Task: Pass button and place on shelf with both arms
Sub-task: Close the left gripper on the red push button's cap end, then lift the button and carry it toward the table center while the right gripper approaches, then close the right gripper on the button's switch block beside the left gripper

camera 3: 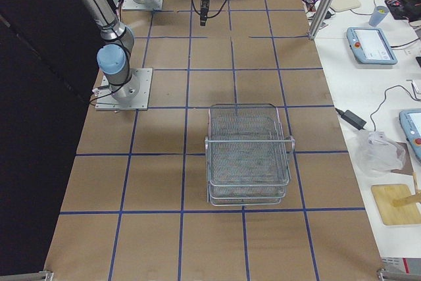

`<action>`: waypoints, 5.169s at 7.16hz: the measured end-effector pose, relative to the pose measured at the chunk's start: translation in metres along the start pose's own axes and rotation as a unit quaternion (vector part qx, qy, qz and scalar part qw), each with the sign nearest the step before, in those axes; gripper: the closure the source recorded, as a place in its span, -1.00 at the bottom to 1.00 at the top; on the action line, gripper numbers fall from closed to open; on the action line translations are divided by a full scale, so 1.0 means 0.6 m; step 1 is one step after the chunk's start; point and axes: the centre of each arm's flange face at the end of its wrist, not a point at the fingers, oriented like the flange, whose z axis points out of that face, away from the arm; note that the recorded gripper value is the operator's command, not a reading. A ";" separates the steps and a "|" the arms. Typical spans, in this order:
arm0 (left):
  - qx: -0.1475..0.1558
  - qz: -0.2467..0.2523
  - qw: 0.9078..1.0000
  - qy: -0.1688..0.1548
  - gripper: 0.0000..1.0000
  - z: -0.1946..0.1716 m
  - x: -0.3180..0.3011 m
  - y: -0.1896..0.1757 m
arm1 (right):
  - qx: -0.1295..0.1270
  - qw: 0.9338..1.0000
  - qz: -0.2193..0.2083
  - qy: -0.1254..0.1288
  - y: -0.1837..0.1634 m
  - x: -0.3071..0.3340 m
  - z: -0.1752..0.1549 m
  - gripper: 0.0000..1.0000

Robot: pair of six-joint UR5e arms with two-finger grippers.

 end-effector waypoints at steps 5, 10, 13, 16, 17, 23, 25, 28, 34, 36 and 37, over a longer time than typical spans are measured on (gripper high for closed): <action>-0.004 0.029 1.000 0.008 -1.00 0.052 -0.017 0.012 | -0.001 1.000 -0.001 0.002 -0.001 0.000 0.001 -1.00; -0.013 0.027 1.000 -0.009 -0.58 0.079 -0.034 0.021 | 0.013 1.000 0.002 -0.011 0.008 -0.007 -0.018 -1.00; -0.014 0.028 0.999 -0.011 0.84 0.081 -0.037 0.023 | 0.015 1.000 0.001 -0.024 0.008 -0.012 -0.019 -1.00; -0.018 0.030 0.999 -0.018 1.00 0.056 -0.042 0.024 | 0.023 1.000 -0.003 -0.022 0.003 -0.010 -0.021 -1.00; -0.019 0.032 0.999 -0.017 1.00 0.037 -0.047 0.020 | 0.033 0.999 -0.003 -0.024 0.001 -0.011 -0.026 -1.00; 0.026 0.055 0.997 -0.043 1.00 -0.121 -0.091 -0.374 | 0.056 0.968 -0.242 -0.024 -0.018 -0.010 -0.019 -1.00; 0.089 0.047 0.993 -0.057 1.00 -0.167 -0.073 -0.539 | 0.068 0.932 -0.352 -0.050 -0.035 -0.021 -0.007 -1.00; 0.161 0.059 0.983 -0.067 1.00 -0.212 -0.032 -0.711 | 0.095 0.877 -0.461 -0.094 -0.052 -0.025 0.014 -1.00; 0.266 0.040 0.960 -0.070 1.00 -0.306 0.064 -0.844 | 0.203 0.804 -0.543 -0.130 -0.137 0.011 0.032 -1.00; 0.269 0.040 0.960 -0.072 1.00 -0.311 0.067 -0.846 | 0.249 0.789 -0.539 -0.159 -0.154 0.059 0.022 -1.00; 0.270 0.040 0.959 -0.073 1.00 -0.312 0.068 -0.846 | 0.269 0.775 -0.545 -0.172 -0.155 0.062 0.015 -1.00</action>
